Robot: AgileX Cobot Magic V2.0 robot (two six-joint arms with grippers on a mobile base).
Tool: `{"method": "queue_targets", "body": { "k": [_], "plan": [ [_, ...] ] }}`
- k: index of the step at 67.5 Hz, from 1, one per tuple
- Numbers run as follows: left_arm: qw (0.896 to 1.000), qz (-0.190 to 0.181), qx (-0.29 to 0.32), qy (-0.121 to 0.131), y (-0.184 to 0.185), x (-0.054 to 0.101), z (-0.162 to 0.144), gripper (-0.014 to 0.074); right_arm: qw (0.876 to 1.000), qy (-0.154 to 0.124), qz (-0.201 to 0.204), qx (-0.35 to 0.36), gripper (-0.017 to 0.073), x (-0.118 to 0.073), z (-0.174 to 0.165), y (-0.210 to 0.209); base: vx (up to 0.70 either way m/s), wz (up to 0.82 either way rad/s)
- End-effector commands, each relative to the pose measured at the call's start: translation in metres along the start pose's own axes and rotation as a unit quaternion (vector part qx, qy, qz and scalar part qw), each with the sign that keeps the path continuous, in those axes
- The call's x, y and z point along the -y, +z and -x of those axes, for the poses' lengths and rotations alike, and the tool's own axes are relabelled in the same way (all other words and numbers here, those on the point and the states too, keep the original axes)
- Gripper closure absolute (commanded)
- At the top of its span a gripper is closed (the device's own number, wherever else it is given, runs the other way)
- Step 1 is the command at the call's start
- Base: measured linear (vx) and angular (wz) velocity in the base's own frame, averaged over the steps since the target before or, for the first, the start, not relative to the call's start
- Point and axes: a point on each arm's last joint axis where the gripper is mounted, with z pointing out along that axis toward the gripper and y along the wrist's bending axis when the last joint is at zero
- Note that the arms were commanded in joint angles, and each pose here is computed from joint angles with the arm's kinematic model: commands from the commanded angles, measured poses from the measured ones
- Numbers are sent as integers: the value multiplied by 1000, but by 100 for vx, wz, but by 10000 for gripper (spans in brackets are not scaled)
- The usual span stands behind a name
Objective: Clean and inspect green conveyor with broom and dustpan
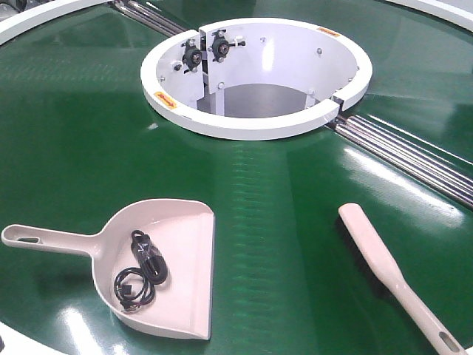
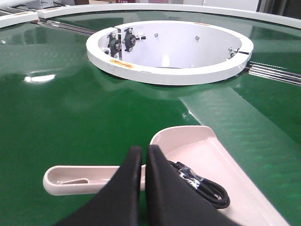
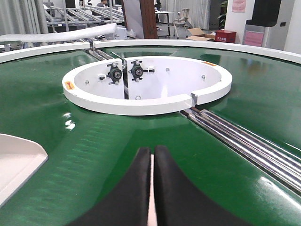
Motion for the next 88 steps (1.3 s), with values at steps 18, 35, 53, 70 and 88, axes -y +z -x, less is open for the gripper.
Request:
{"method": "queue_targets", "body": {
  "k": [18, 35, 53, 70, 88],
  "plan": [
    [998, 15, 52, -9, -2, -3, 18, 601, 999, 1, -5, 42, 568, 1, 14, -1, 0, 0],
    [998, 16, 54, -9, -3, -3, 17, 601, 999, 1, -5, 42, 568, 1, 14, -1, 0, 0],
    [995, 32, 94, -10, -12, -4, -19, 601, 999, 1, -5, 42, 568, 1, 14, -1, 0, 0],
    [990, 85, 102, -39, -21, -9, -62, 601, 999, 1, -5, 42, 568, 1, 14, -1, 0, 0],
    [990, 88, 106, -22, -24, -9, -64, 601, 999, 1, -5, 42, 569, 1, 14, -1, 0, 0]
  ]
}}
